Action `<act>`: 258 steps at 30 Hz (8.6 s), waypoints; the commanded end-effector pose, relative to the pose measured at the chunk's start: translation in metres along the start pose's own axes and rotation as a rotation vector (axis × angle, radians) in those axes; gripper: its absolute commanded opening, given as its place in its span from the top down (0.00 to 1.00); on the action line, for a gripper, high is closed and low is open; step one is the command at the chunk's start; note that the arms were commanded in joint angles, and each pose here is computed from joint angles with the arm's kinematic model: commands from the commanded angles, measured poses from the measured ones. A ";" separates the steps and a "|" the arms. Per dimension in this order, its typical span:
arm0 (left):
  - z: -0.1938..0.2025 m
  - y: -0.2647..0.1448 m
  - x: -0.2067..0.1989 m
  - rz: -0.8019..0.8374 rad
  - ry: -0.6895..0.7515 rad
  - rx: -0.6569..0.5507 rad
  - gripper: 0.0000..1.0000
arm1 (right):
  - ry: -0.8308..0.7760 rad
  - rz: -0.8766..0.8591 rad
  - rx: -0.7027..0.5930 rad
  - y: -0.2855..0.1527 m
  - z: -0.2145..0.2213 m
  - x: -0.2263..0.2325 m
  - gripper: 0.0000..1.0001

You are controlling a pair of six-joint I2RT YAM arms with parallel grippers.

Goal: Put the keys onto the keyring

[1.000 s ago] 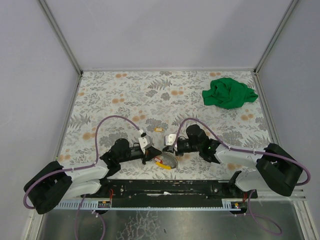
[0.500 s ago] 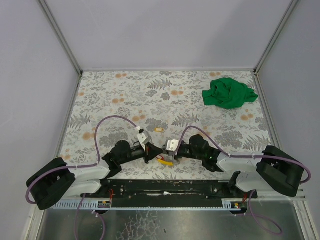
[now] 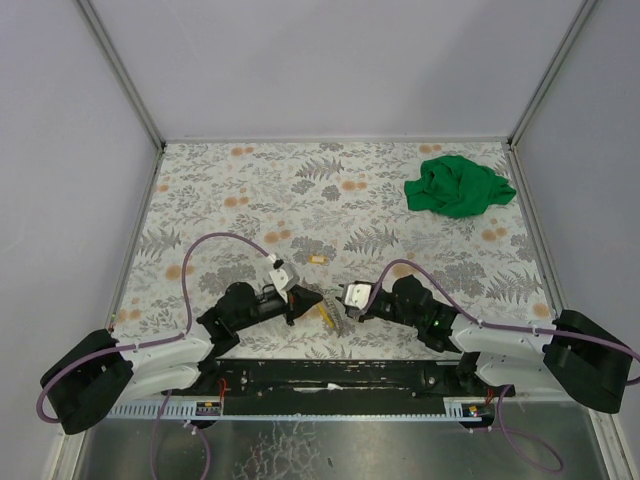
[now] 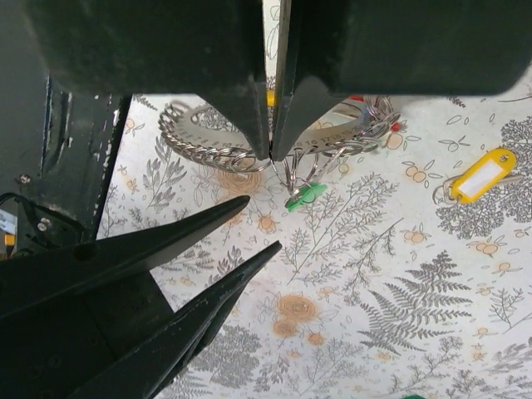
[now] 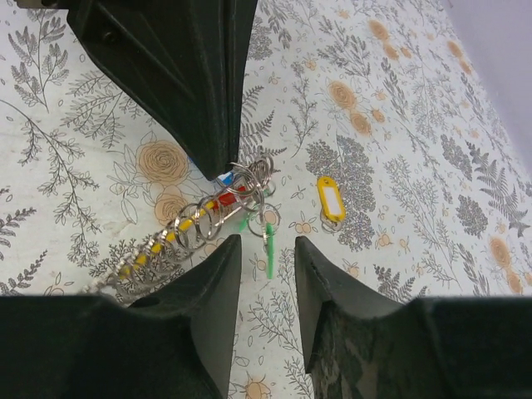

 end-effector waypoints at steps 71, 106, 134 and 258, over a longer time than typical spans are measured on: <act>0.011 0.002 -0.005 0.142 0.201 0.010 1.00 | 0.232 -0.184 -0.204 0.016 -0.020 0.016 0.97; 0.021 0.027 -0.007 0.055 0.340 0.150 1.00 | 0.306 -0.044 0.000 0.013 0.011 0.012 0.69; 0.025 0.034 -0.002 -0.069 0.121 0.077 1.00 | 0.364 0.010 0.003 0.028 0.024 0.028 0.81; 0.006 -0.002 0.015 -0.014 -0.070 -0.009 0.70 | 0.179 0.113 -0.133 0.036 -0.001 0.011 1.00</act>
Point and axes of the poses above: each gripper's point midway between its finger pads, its own y axis out along the fingers, its own x axis along the line the jaws close on, z = x × y, the point moved 5 cm from there along -y, back along the fingers, and after that the axes turned 13 degrees about -y, right-handed, at the moved point
